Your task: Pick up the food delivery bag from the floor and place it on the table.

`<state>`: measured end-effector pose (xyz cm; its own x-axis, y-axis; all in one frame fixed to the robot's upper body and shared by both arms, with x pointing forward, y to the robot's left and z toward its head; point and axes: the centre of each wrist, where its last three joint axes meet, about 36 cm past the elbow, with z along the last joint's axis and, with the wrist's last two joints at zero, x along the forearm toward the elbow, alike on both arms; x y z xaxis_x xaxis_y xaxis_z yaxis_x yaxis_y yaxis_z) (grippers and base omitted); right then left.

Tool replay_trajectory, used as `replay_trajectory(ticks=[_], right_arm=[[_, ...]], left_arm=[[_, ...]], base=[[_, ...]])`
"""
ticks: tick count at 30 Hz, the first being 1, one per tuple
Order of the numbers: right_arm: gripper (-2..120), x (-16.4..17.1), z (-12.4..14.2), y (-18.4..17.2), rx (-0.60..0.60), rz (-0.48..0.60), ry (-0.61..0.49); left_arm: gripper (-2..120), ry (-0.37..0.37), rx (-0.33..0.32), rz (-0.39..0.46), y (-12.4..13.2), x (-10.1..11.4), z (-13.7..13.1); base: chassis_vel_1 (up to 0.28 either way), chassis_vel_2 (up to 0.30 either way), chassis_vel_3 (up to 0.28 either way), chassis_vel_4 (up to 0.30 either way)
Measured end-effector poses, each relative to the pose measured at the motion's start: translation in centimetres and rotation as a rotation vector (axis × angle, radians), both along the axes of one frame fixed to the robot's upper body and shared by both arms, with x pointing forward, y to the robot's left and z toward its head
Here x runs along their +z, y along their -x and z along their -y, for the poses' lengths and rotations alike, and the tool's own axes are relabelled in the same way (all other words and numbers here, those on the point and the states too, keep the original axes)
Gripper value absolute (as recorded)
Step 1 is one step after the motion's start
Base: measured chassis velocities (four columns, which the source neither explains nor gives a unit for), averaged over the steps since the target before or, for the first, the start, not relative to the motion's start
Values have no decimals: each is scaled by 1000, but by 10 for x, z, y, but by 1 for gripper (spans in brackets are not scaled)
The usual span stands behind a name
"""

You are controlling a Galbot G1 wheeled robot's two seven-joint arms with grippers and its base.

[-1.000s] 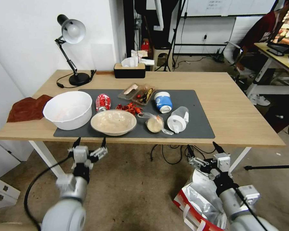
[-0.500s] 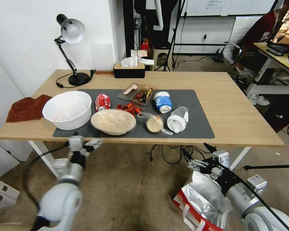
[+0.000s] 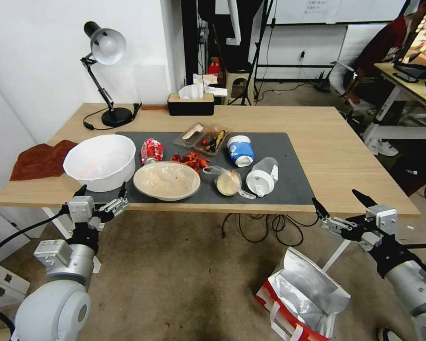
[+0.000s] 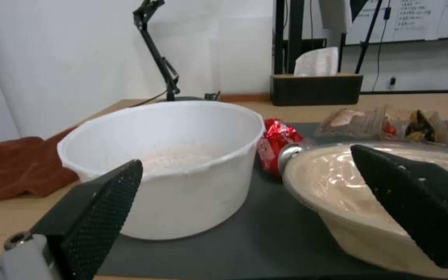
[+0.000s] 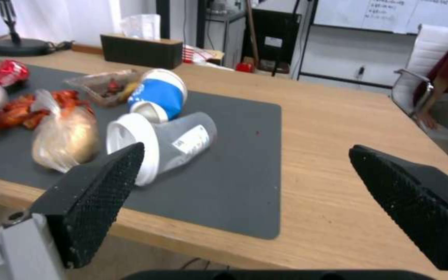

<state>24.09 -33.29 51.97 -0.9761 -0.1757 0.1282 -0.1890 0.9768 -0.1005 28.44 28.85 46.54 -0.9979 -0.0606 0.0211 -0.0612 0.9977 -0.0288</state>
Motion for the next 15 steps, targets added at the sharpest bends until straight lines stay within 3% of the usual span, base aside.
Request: replay_trajectory(ticks=[15], right_arm=[[100,-4,3,-2,-4,1,-15]], left_arm=[[100,1,-3,-13,1,-4,0]], base=[[0,0,0,0]])
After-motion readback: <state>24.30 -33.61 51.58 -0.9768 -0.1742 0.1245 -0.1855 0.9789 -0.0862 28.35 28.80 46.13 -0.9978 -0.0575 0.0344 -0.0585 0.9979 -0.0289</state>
